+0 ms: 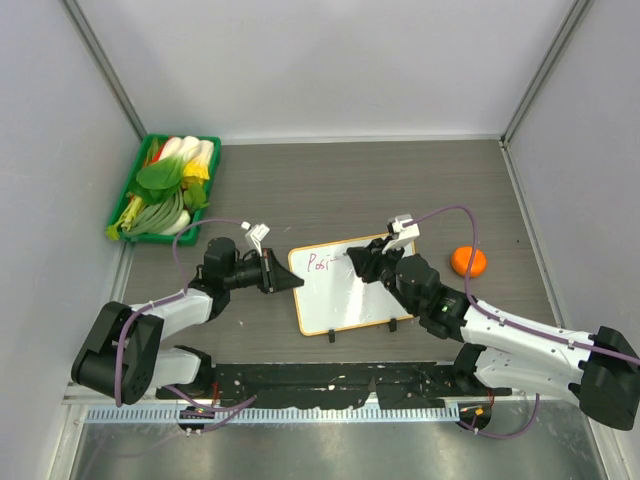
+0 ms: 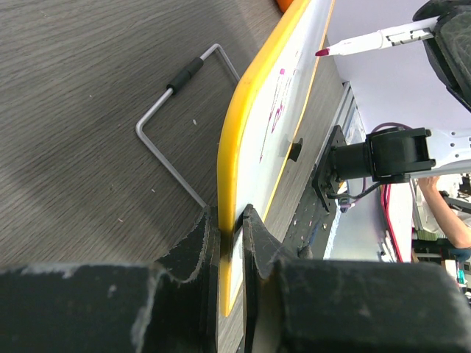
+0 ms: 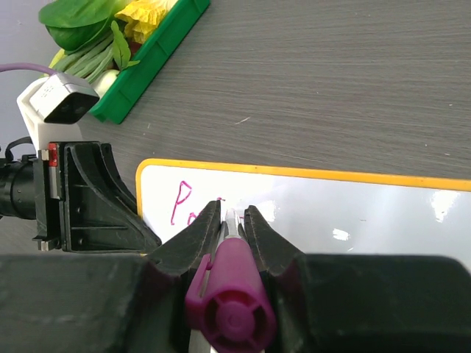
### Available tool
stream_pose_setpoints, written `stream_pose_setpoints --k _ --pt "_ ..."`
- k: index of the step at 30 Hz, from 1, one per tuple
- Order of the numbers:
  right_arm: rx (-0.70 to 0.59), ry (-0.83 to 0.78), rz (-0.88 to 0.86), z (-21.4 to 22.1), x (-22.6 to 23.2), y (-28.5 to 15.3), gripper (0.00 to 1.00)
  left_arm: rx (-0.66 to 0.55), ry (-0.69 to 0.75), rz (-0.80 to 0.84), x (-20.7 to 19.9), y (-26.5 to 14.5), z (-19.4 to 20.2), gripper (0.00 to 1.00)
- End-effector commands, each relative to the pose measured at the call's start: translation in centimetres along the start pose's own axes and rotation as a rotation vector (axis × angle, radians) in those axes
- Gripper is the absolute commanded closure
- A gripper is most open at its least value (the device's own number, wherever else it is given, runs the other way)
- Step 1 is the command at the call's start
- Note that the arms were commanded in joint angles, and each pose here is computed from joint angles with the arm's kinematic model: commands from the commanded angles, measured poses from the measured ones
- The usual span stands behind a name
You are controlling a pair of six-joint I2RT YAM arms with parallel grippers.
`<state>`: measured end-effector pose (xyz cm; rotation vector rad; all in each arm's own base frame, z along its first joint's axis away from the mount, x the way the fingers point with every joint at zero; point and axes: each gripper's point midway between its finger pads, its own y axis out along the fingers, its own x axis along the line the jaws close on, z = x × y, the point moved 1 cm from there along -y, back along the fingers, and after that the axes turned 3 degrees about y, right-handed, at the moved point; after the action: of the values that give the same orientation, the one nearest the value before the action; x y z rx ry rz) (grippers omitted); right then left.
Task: Write a sentence on the whiteboard
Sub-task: Write on the whiteboard at the whiteboard stand.
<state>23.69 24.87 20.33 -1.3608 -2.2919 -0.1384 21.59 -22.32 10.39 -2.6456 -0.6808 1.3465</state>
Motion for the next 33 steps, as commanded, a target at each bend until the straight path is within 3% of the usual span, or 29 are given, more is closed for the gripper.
stream_pose_setpoints --k 1,14,33 --pt "-0.086 0.053 -0.052 -2.8 1.9 0.4 0.99 0.006 0.007 -0.112 2.5 0.1 0.7 1.00" --pt "-0.056 0.041 0.055 -0.1 -1.0 0.5 0.99 0.003 0.012 -0.112 2.4 0.0 0.6 1.00" --pt "0.027 0.036 0.024 2.0 -1.3 -0.3 0.99 0.003 0.013 -0.109 2.4 0.0 0.6 1.00"
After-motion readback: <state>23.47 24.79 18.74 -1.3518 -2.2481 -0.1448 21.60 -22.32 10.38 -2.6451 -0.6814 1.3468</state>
